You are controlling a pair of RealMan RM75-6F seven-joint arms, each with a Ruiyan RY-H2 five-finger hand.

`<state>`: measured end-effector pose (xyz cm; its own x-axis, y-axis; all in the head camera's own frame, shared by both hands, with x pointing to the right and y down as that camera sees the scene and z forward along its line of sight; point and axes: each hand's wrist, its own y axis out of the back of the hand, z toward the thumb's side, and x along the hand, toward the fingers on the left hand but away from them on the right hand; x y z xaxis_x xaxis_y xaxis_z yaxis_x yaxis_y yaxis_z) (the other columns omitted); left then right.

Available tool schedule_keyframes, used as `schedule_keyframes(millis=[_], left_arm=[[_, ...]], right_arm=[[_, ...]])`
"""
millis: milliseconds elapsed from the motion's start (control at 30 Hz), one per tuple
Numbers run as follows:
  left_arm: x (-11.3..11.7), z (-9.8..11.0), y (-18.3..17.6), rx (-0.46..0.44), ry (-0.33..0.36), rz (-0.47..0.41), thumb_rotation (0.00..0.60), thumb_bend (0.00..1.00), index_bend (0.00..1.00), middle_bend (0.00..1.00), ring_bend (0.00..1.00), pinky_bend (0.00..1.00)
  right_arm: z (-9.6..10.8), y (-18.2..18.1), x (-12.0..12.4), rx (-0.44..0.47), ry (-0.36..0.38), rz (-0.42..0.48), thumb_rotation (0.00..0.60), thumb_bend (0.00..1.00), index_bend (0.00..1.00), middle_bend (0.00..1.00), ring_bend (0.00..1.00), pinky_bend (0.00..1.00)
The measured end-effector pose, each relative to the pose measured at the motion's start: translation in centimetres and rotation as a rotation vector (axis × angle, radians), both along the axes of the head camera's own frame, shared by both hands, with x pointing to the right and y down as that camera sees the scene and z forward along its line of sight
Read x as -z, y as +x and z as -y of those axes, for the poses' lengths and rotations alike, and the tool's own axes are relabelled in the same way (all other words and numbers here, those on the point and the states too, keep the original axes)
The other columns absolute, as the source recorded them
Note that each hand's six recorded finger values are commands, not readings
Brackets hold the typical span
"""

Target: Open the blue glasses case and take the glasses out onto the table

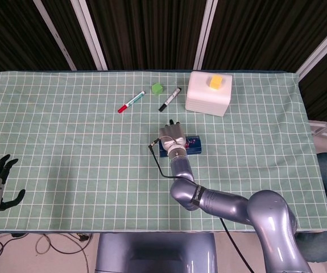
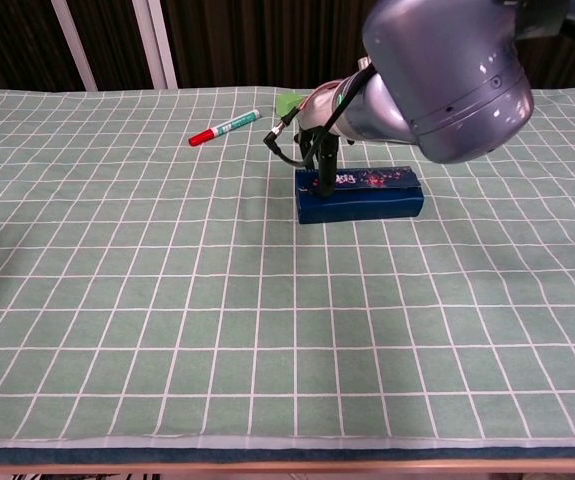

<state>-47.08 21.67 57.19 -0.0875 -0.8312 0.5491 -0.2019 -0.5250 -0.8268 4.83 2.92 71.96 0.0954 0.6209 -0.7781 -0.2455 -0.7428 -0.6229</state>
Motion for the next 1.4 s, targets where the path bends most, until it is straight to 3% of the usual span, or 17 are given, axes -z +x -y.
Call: schedule_keyframes(millis=[167, 300, 1000, 1400], left_arm=[[0.0, 0.0, 0.0, 0.0, -0.002, 0.002, 0.6, 0.31, 0.1, 0.0, 0.0, 0.0], [0.0, 0.0, -0.1, 0.002, -0.003, 0.003, 0.6, 0.31, 0.1, 0.0, 0.0, 0.0], [0.0, 0.0, -0.1, 0.009, -0.006, 0.005, 0.6, 0.31, 0.1, 0.0, 0.0, 0.0], [-0.1, -0.1, 0.0, 0.005, -0.005, 0.008, 0.6, 0.31, 0.1, 0.0, 0.0, 0.0]], right_arm=[[-0.2, 0.2, -0.4, -0.016, 0.007, -0.012, 0.6, 0.46, 0.3, 0.25, 0.09, 0.19], [-0.1, 0.3, -0.4, -0.035, 0.028, -0.014, 0.6, 0.37, 0.22, 0.24, 0.09, 0.19], [0.4, 1.4, -1.6, -0.1, 0.108, -0.04, 0.6, 0.36, 0.18, 0.24, 0.09, 0.19], [1.7, 2.1, -0.4, -0.164, 0.233, 0.062, 0.6, 0.29, 0.18, 0.2, 0.08, 0.19]])
